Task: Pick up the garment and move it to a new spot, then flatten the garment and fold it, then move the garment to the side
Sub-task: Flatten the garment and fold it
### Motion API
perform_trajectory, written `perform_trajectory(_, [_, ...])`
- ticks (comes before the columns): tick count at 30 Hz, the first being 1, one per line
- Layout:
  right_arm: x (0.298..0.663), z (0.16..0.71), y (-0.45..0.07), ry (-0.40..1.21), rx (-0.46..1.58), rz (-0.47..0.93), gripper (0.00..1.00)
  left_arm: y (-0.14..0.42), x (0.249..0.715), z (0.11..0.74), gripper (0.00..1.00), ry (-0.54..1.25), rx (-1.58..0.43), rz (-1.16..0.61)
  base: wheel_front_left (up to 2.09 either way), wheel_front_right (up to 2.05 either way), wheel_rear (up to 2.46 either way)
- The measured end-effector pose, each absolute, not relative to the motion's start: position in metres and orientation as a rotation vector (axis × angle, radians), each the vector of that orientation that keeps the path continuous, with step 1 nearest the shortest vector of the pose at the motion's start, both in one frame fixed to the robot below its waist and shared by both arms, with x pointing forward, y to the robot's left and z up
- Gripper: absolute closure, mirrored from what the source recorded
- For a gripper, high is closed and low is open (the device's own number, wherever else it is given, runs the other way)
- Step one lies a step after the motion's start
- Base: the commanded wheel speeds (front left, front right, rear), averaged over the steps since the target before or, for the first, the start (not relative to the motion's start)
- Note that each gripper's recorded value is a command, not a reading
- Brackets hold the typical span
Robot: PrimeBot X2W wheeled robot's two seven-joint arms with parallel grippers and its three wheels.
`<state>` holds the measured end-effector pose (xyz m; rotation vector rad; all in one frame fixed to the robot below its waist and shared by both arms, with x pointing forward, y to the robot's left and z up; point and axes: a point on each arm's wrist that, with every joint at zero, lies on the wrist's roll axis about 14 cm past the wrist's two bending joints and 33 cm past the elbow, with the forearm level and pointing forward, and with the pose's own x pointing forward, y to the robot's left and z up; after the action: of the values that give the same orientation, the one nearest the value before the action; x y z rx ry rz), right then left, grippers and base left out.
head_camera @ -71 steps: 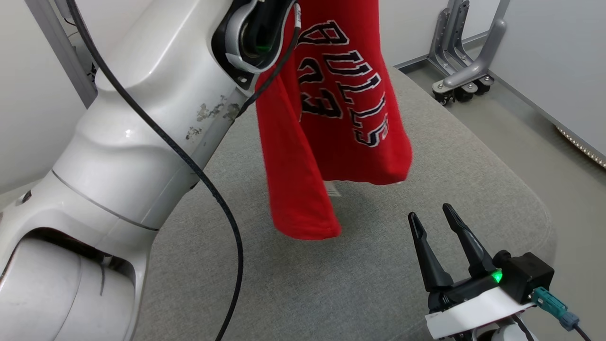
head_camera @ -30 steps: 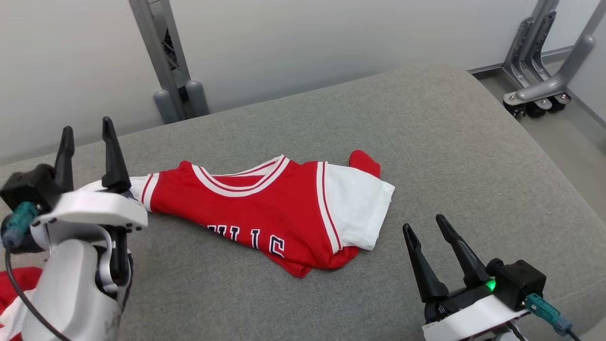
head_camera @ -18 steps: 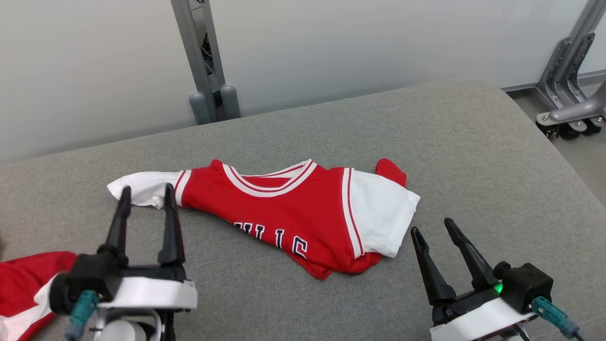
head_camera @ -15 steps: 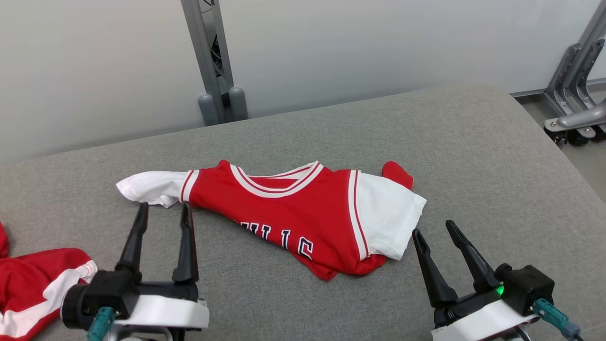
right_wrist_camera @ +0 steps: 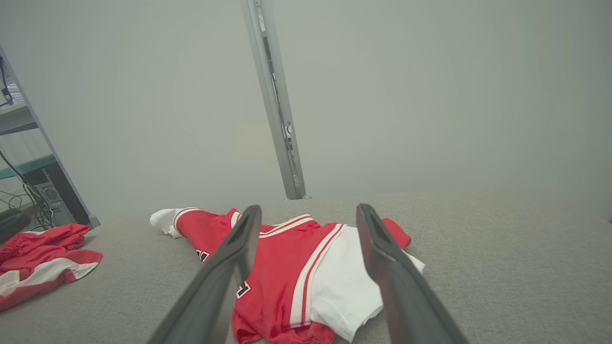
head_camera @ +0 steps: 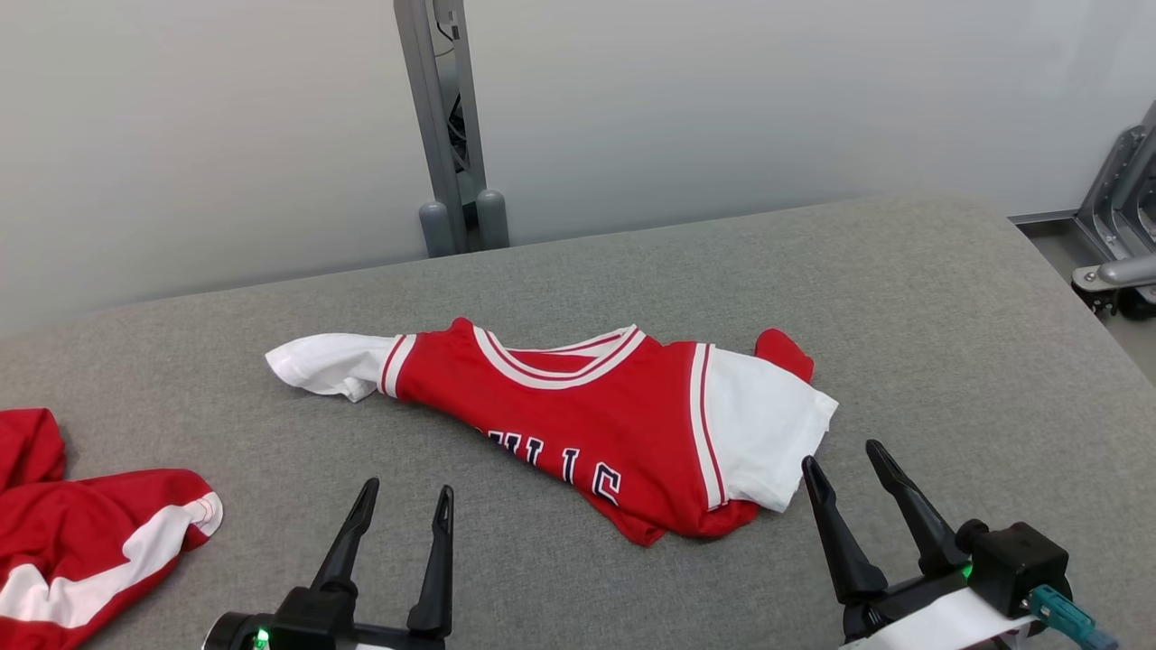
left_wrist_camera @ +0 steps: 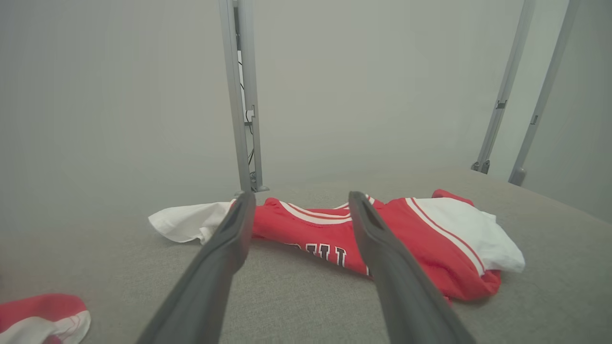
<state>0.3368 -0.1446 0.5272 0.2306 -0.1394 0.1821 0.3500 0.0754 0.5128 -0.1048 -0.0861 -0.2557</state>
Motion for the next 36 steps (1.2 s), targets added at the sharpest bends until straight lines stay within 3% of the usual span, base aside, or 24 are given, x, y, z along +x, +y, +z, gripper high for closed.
perform_trajectory(21, [0.328, 0.522, -0.155, -0.128, 0.232, 0.148, 0.0, 0.06, 0.345, 0.502, 0.0, -0.05, -0.095, -0.301, 0.0, 0.0, 0.0])
perform_trajectory(36, [0.321, 0.514, -0.198, -0.113, 0.207, 0.018, 0.0, -0.022, 0.357, 0.497, 0.0, -0.016, -0.106, -0.54, 0.0, 0.0, 0.0])
